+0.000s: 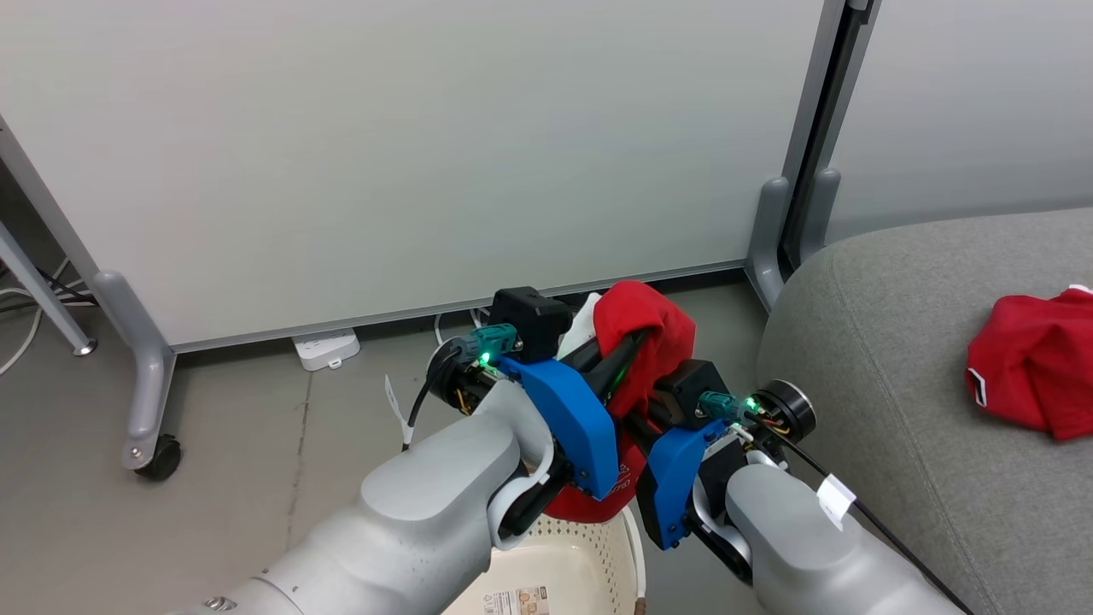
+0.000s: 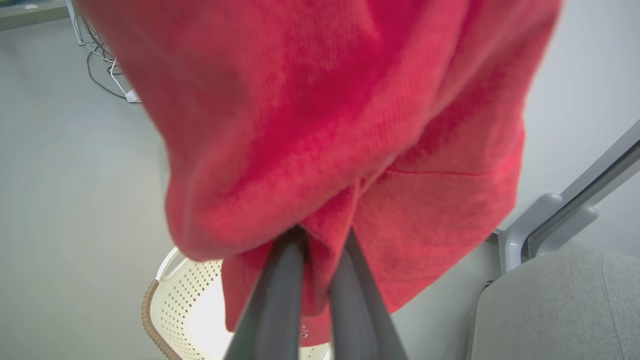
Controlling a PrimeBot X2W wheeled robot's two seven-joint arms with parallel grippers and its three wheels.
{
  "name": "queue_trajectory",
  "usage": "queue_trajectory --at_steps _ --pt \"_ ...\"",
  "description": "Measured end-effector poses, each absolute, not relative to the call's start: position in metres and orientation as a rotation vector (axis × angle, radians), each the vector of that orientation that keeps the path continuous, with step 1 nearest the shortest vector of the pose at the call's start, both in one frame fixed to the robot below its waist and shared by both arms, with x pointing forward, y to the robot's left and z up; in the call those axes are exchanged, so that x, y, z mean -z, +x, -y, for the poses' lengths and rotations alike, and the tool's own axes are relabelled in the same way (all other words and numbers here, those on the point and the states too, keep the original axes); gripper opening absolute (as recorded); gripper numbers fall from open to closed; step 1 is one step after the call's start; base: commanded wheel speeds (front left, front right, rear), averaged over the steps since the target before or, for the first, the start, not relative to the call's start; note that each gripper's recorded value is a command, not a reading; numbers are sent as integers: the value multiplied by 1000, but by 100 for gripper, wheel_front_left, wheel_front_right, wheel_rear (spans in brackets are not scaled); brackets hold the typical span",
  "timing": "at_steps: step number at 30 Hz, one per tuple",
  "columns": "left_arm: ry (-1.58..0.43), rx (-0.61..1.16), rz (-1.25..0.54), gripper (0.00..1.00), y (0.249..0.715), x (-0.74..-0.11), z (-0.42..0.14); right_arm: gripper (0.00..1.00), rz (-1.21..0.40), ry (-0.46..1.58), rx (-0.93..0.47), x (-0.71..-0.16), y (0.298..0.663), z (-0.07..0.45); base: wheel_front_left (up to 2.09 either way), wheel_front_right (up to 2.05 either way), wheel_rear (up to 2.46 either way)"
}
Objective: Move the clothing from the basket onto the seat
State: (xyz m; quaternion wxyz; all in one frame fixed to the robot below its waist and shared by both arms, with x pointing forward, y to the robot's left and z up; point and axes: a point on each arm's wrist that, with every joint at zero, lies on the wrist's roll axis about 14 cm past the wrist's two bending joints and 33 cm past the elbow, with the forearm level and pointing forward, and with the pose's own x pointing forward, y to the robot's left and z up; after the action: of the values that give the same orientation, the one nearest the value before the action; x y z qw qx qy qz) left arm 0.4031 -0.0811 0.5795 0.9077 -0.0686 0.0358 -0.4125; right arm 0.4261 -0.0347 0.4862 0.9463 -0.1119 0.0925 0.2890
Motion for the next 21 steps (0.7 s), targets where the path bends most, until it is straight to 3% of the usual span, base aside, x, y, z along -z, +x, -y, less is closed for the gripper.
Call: queue_trajectory --at_steps 1,2,3,12,21 --pt "-142 852 -74 32 403 -579 81 0 -190 -227 -588 -486 426 35 0 0 0" --pt "-141 852 -75 80 403 -579 81 0 -191 -229 -588 -486 426 35 0 0 0" --pt "-142 850 -73 100 404 -579 81 0 -189 -228 -588 -486 428 35 0 0 0" --pt "-162 837 -30 100 410 -582 77 0 -202 -210 -580 -481 430 38 0 0 0" --pt "-194 756 6 100 402 -553 37 0 -221 -196 -555 -473 435 46 0 0 0"
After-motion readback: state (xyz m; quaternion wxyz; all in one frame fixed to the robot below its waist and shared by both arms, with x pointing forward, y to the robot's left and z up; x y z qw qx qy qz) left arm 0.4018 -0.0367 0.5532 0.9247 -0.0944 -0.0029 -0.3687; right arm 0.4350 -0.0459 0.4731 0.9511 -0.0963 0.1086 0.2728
